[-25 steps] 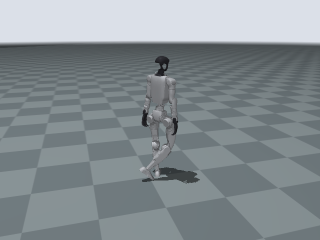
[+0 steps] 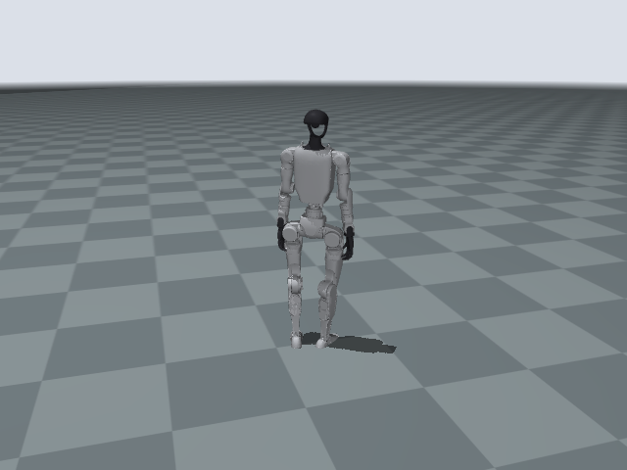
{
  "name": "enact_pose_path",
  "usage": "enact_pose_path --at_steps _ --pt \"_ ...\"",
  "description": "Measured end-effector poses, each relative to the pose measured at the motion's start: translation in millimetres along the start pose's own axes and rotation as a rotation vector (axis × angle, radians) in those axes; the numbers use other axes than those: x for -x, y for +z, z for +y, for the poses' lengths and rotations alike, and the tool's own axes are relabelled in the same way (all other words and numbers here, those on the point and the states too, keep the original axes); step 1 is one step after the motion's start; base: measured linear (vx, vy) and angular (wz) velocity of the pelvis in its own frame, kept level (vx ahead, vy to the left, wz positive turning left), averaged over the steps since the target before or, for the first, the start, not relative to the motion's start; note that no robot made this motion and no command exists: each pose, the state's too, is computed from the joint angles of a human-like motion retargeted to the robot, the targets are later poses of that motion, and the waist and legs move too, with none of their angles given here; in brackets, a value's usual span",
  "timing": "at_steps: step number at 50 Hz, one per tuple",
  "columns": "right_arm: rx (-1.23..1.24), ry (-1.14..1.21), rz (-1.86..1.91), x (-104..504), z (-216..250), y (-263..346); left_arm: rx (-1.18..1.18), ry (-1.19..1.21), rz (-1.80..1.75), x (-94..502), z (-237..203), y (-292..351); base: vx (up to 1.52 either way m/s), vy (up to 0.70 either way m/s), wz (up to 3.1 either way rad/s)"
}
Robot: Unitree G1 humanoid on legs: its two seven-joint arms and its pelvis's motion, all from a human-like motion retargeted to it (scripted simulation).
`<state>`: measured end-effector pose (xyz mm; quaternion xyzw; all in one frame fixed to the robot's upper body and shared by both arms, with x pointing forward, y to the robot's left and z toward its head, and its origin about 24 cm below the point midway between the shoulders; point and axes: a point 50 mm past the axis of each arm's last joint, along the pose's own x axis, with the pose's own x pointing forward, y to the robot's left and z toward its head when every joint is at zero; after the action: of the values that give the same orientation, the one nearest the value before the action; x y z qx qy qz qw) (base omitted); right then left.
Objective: In place motions
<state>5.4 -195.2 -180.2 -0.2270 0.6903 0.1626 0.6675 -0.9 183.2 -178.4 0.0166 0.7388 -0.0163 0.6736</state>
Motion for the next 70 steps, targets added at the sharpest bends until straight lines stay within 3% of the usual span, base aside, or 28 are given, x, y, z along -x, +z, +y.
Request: enact_pose_path --at_steps 7,15,25,50,70 --pt "-0.107 0.041 -0.005 0 0 9 0.066 0.01 0.056 0 2 -14 0.04 -0.05 -0.22" --pt "-0.051 0.043 0.035 0 8 -2 0.112 -0.016 0.058 0 -4 -18 0.09 0.0 0.04" --pt "-0.051 0.069 0.104 1 21 -18 0.091 -0.034 -0.001 0 -3 -2 0.0 -0.01 -0.11" --pt "-0.01 -0.006 0.139 2 6 -26 -0.01 -0.008 -0.203 5 -1 52 -0.04 0.03 0.72" --pt "-0.029 -0.05 0.124 2 -3 -28 0.267 0.028 0.123 0 -4 -48 0.28 0.21 2.0"
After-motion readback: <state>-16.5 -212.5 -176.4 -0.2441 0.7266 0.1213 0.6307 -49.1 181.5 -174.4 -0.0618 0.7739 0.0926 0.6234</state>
